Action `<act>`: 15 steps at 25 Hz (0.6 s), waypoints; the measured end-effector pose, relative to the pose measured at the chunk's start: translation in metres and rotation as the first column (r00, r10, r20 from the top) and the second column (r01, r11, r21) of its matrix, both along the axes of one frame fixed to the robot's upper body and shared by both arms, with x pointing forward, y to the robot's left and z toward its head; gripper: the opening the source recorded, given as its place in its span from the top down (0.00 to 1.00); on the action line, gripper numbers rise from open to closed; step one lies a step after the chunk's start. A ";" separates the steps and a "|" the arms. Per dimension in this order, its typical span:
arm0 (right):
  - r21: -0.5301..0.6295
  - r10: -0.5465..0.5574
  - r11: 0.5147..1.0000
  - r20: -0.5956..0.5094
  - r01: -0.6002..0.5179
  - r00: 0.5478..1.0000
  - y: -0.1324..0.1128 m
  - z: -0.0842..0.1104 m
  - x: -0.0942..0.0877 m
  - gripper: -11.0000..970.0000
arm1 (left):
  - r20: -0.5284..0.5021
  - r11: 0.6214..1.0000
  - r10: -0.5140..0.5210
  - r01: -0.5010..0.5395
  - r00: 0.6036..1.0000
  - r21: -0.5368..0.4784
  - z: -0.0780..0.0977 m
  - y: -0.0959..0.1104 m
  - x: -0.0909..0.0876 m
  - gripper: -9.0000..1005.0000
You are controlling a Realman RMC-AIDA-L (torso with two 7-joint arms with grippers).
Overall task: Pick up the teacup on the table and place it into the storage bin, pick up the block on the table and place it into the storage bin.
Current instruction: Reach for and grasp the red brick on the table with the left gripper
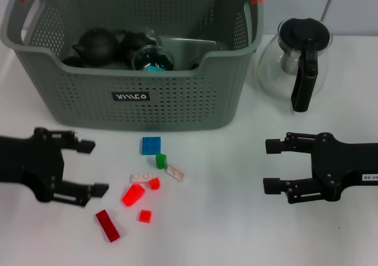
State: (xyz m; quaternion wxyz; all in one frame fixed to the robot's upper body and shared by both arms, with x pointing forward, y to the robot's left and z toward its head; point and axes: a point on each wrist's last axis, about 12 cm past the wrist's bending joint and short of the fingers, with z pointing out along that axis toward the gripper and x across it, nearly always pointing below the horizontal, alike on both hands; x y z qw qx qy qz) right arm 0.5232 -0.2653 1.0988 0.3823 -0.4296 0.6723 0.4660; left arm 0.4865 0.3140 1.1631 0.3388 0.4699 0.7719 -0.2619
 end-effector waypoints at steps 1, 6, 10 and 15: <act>0.000 -0.001 1.000 -0.001 0.001 1.000 0.000 0.000 0.000 0.06 | -0.010 1.000 -0.008 0.008 1.000 0.009 -0.002 -0.001 -0.001 0.13; -0.001 -0.005 1.000 -0.003 0.005 1.000 -0.001 -0.001 -0.001 0.06 | -0.080 0.997 -0.040 0.045 0.996 0.070 -0.013 -0.007 -0.001 0.13; 0.001 -0.006 1.000 -0.008 0.006 1.000 -0.001 -0.002 -0.001 0.06 | -0.162 0.990 -0.051 0.071 0.985 0.119 -0.027 -0.014 0.001 0.13; 0.004 -0.004 1.000 -0.010 0.004 1.000 0.000 -0.003 -0.002 0.06 | -0.215 0.982 -0.037 0.076 0.976 0.172 -0.044 -0.023 0.006 0.13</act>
